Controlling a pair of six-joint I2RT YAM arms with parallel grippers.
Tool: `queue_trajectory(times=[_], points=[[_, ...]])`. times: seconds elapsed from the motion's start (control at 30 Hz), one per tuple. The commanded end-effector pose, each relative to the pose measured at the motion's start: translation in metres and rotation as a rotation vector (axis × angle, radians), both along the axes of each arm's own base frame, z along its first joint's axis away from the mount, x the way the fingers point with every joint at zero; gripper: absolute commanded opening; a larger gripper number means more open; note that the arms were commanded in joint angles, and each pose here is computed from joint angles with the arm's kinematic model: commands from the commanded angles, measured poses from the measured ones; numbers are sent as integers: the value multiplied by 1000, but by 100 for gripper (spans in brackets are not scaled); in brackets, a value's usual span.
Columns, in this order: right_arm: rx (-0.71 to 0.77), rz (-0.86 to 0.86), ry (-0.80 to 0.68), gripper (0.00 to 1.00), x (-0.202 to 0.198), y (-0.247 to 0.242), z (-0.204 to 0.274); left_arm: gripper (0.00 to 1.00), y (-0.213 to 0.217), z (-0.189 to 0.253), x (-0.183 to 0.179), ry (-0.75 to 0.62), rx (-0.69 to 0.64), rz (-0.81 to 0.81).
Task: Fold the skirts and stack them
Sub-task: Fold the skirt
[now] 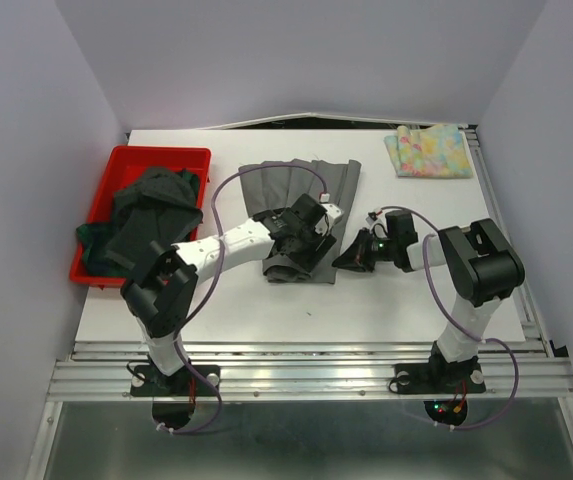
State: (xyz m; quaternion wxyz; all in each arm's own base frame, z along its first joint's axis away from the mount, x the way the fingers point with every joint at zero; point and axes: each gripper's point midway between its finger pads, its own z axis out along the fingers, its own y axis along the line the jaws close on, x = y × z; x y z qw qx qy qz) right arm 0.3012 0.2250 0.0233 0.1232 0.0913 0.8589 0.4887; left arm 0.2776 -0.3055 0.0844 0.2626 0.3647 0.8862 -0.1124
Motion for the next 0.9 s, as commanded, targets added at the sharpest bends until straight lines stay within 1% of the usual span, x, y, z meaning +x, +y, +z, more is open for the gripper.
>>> queue_trajectory(times=[0.0,0.03,0.1,0.3,0.37,0.4,0.47,0.5,0.57,0.6,0.7,0.87], points=[[12,-40,-22,3,4,4,7,75,-11,7,3,-37,-21,53],[12,-40,-19,1,4,4,6,76,-12,4,1,-37,-12,53],[8,-36,-17,1,3,7,6,75,-11,-1,0,-48,13,61],[12,-38,-16,1,3,7,7,65,-13,-16,1,-22,44,69],[14,-38,-18,1,4,7,7,59,-14,-20,1,-12,48,66],[13,-37,-15,1,3,7,6,50,-16,-21,1,-8,47,62],[10,-38,-15,1,3,7,5,41,-16,-18,5,-25,48,69],[10,-38,-15,1,3,7,5,30,-16,-14,6,-35,44,71],[8,-38,-12,1,1,6,4,22,-17,-2,8,-58,24,70],[7,-39,-11,1,1,6,3,15,-18,4,8,-66,11,65],[9,-38,-8,1,2,7,3,0,-20,18,5,-74,-25,46],[14,-40,-1,1,3,7,2,0,-26,38,2,-95,-80,19]])
